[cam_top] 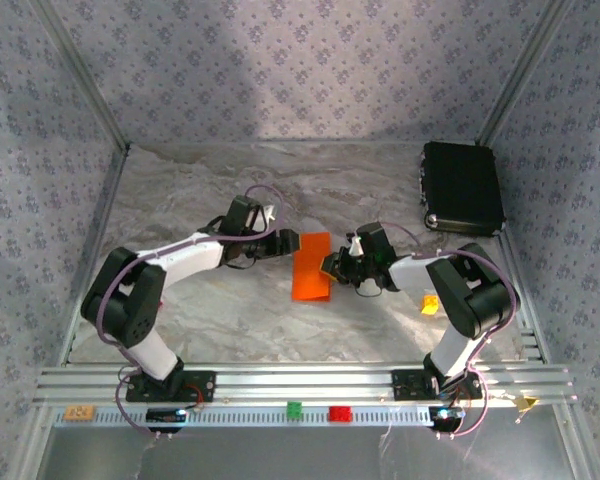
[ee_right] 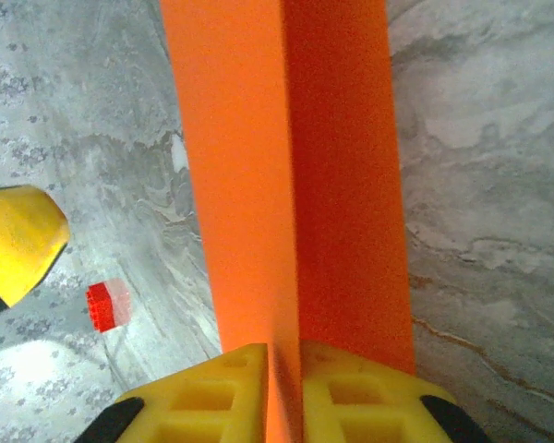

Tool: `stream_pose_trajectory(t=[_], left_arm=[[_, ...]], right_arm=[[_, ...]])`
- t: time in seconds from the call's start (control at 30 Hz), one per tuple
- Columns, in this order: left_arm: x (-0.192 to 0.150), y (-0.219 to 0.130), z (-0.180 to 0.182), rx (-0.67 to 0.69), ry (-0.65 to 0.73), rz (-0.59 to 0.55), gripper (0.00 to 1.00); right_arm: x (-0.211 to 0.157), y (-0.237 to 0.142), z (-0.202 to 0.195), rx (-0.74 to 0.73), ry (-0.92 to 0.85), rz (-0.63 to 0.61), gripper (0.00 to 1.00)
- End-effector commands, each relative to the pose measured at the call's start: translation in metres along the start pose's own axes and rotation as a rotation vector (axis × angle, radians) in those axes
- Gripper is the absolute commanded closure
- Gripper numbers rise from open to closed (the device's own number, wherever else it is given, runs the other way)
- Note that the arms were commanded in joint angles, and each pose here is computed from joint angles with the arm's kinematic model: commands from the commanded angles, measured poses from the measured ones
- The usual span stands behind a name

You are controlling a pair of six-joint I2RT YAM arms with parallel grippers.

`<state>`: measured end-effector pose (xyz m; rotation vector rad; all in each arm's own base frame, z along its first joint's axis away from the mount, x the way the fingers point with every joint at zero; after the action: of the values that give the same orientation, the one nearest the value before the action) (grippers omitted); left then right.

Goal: Fold a paper plane with a square sheet of paper (pick it up from the middle)
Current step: Fold the triangle a second time at the center of the table.

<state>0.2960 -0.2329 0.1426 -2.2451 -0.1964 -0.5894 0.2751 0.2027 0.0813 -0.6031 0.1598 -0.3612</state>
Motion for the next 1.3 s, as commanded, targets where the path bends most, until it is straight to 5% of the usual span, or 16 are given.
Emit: stream_pose_trajectory(t=[0.0, 0.3, 0.63, 0.87, 1.27], left_arm=[[0.006, -0.009, -0.018, -0.035, 0.095, -0.081, 0.35], [-0.031, -0.002, -0.051, -0.057, 0.359, -0.117, 0.46], [-0.068, -0.002, -0.065, 0.024, 0.538, 0.000, 0.41], [-0.092, 0.005, -0.076, 0.063, 0.692, 0.023, 0.39], [-0.119, 0.024, -0.103, 0.315, 1.045, 0.020, 0.32]], right_arm=[[0.004, 0.000, 0.008, 0.028, -0.033, 0.037, 0.82], [0.008, -0.001, 0.012, 0.052, -0.041, 0.067, 0.87], [0.005, 0.004, 0.012, 0.040, -0.037, 0.075, 0.82], [0.004, 0.005, 0.014, 0.037, -0.034, 0.079, 0.88], [0.005, 0.005, 0.014, 0.033, -0.028, 0.072, 0.89]])
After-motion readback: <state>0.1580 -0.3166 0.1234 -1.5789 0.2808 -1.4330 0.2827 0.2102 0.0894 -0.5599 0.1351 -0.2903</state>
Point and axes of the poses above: each hand's point on the last joint's axis, 136 mm out from that joint toward the fingers, its own y axis out along the fingers, its own z axis along the line the jaws close on, x = y × z, the point moved 7 cm from there along -y, back along the fingers, and after that the axes turned 8 degrees about y, right-handed, at the moved point
